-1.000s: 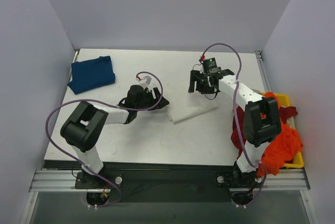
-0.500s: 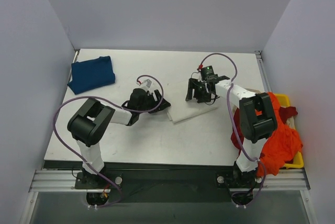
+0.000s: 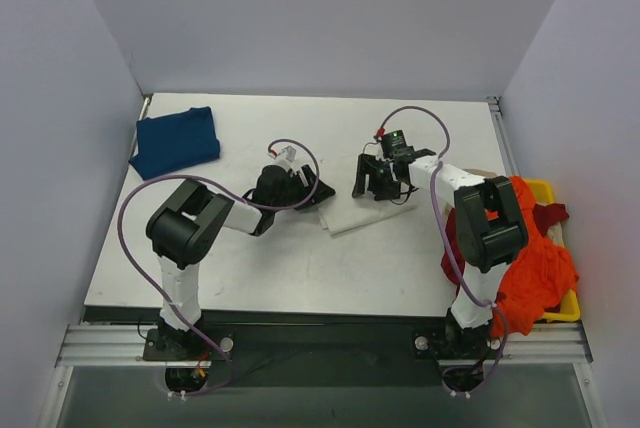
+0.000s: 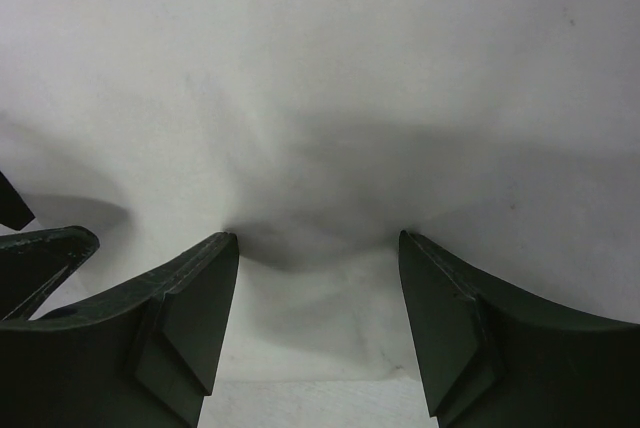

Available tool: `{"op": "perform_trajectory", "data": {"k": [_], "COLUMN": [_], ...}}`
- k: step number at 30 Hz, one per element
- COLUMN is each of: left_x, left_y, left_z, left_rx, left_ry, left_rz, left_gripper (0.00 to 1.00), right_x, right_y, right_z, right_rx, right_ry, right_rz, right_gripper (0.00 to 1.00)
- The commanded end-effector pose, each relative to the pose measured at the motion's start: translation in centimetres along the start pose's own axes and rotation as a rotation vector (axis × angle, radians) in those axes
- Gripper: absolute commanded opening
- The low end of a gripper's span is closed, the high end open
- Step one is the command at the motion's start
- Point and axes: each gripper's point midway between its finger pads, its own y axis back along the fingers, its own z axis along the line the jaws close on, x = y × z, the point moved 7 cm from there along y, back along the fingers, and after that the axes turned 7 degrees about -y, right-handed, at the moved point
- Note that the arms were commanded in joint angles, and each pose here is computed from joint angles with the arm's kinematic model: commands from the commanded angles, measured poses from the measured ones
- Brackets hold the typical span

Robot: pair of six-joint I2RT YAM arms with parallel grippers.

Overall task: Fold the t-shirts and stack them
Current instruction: Fold the long partially folded tshirt into a neat square

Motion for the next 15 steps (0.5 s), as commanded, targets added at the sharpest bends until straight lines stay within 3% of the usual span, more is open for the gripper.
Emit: {"op": "perform_trajectory", "data": {"k": [1,4,7,9,12,15], "left_x": [2.6,2.7,2.9,2.9,2.3,1.4], "left_y": [-0.6,-0.8,-1.0,-1.1,-1.0,-0.4], "left_z": [2.1,2.2,2.4,2.5,2.5,2.0], "left_rx": [-0.102,-0.108,-0.114,-0.124,-0.145,-0.166], "left_ry": [0.008,0.002,-0.007,-0.017,-0.050,-0.112], "left_rz": [0.084,0.089,0.094,0.100,0.102,0.105], "left_gripper": [0.75,0.65,0.47,0.26,0.09,0.00], "right_x": [2.2,2.7,3.1,3.2,3.2,2.9], "right_y": [-1.0,-1.4,-1.5,-1.4,-0.8,0.2], "right_z": [0.2,0.3,0.6,0.7,0.9,1.0], "right_rx": [-0.009,-0.012,-0.019,-0.025,-0.034,-0.041], "right_ry": [0.010,0.013,0.022,0.029,0.037,0.047], "right_rz": [0.086,0.101,0.110,0.112,0.098,0.081], "right_gripper": [0.65,0.65,0.65,0.65,0.65,0.65]}}
